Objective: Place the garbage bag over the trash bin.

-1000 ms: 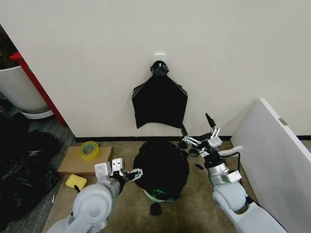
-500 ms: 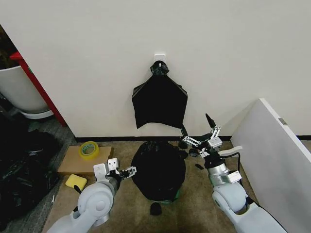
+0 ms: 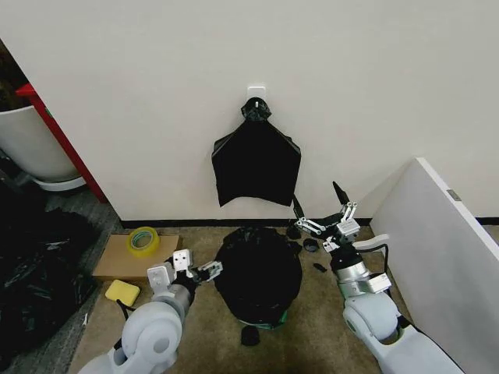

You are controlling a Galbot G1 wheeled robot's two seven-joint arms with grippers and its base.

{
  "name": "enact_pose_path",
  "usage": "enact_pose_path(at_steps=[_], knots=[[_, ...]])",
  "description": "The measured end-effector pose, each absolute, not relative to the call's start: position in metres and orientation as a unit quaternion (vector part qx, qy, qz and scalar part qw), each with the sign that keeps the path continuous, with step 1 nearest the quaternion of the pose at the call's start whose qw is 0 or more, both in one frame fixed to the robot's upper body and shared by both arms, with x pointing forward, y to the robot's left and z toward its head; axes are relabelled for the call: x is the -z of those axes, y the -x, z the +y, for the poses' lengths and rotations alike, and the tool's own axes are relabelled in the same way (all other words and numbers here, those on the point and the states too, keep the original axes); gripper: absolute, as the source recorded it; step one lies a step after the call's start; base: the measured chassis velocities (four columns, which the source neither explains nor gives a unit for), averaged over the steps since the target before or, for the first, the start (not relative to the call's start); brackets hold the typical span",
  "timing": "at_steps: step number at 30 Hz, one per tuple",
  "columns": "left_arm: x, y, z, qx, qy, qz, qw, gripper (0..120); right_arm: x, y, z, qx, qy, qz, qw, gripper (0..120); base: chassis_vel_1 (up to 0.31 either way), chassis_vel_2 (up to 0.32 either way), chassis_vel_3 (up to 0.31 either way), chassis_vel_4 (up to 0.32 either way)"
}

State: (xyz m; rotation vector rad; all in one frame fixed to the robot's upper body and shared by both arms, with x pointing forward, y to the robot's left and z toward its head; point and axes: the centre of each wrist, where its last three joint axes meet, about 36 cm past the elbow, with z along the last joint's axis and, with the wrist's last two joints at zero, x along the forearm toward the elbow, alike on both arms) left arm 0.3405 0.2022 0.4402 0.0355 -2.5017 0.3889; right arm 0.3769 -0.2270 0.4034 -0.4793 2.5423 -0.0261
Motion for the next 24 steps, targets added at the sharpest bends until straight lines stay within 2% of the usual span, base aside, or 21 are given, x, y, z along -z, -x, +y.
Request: enact_pose_path(at_steps=[6,12,14,15,18,20,21,22,23,24], knots=[[-0.433,-0.345,0.203,-0.159,-0.018,-0.942,0.294,100,-0.403,-0.376,-0.227,0.010,0.178,0.945,0.273,100,0.000,0.000,0.000,0.000],[-0.447,-0.333,0.194,-0.169,0.015,-0.953,0.252,100,-0.404,-0.376,-0.229,0.011,0.176,0.946,0.273,100,0.000,0.000,0.000,0.000],[-0.455,-0.325,0.192,-0.166,0.031,-0.965,0.203,100,-0.405,-0.375,-0.230,0.009,0.173,0.946,0.273,100,0.000,0.000,0.000,0.000],[-0.460,-0.320,0.192,-0.157,0.041,-0.977,0.137,100,-0.408,-0.373,-0.230,0.002,0.164,0.949,0.269,100,0.000,0.000,0.000,0.000],[-0.458,-0.326,0.206,-0.114,0.023,-0.993,0.003,100,-0.417,-0.367,-0.226,-0.003,0.115,0.966,0.232,100,0.000,0.000,0.000,0.000],[-0.458,-0.328,0.209,-0.106,0.017,-0.994,-0.014,100,-0.419,-0.366,-0.226,-0.004,0.106,0.968,0.226,100,0.000,0.000,0.000,0.000],[-0.457,-0.333,0.218,-0.089,0.002,-0.994,-0.056,100,-0.423,-0.364,-0.226,-0.006,0.084,0.975,0.207,100,0.000,0.000,0.000,0.000],[-0.458,-0.334,0.221,-0.085,-0.003,-0.994,-0.071,100,-0.425,-0.362,-0.226,-0.007,0.075,0.977,0.199,100,0.000,0.000,0.000,0.000],[-0.462,-0.336,0.236,-0.078,-0.024,-0.989,-0.124,100,-0.432,-0.361,-0.228,-0.014,0.056,0.982,0.179,100,0.000,0.000,0.000,0.000],[-0.466,-0.335,0.241,-0.082,-0.033,-0.986,-0.139,100,-0.434,-0.361,-0.231,-0.016,0.054,0.983,0.175,100,0.000,0.000,0.000,0.000]])
